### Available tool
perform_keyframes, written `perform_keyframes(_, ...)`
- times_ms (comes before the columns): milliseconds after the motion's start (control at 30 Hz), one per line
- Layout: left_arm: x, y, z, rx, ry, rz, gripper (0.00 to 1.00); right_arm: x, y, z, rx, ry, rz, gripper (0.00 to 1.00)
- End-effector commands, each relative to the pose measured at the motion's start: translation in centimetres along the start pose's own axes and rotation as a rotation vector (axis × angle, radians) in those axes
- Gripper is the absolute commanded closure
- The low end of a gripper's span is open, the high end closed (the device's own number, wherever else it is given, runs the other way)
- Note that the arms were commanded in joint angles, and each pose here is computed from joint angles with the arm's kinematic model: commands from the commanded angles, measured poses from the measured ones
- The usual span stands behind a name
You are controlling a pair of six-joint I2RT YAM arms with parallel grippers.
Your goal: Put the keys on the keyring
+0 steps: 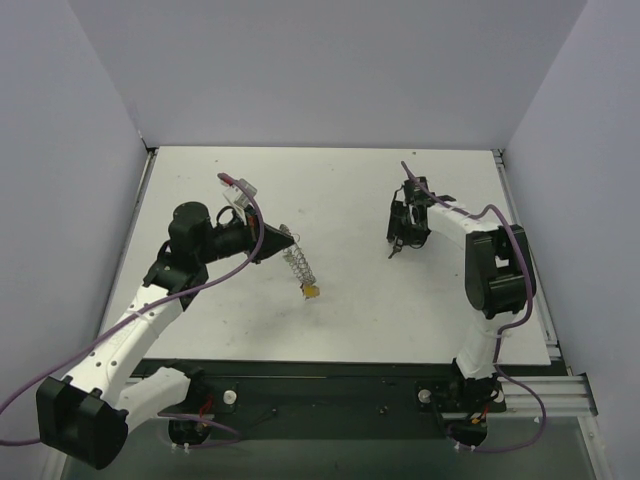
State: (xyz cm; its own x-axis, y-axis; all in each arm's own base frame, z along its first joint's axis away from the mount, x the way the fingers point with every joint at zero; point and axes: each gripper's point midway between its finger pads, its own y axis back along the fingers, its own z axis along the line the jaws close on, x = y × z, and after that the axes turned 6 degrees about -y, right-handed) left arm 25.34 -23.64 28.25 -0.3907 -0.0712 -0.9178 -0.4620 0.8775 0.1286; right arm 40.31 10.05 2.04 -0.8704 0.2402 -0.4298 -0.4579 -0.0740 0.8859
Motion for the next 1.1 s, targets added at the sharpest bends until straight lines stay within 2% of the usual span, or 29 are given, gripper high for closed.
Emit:
perform_keyframes(0, -2.3, 0.0, -0.9, 0.046, -0.059, -0.074, 1.00, -2.0, 0.5, 0.5, 0.002, -0.003, -0.057, 0.56)
perform_keyframes(467, -2.2, 0.0, -1.1, 0.056, -0.058, -0.073, 1.00, -1.6, -1.8, 0.9, -0.008, -0.017, -0.025, 0.59)
perform_keyframes(667, -2.2, 0.0, -1.1, 0.058, -0.058, -0.074, 1.00, -0.4, -2.1, 0.8, -0.007, -0.030, 0.013, 0.73)
perform_keyframes(767, -2.3, 0.0, -1.1, 0.057, -0.059, -0.075, 1.00, 0.3, -2.0, 0.7, -0.016, -0.029, 0.031, 0.90)
perform_keyframes(800, -2.3, 0.1, -1.2, 0.058, -0.060, -0.076, 1.00, 0.2, -1.7, 0.9, -0.021, -0.031, 0.025, 1.00)
perform_keyframes(1067, -2.4, 0.2, -1.2, 0.058, -0.063, -0.079, 1.00, 1.5, 0.3, 2.4, -0.102, -0.019, 0.042, 1.00)
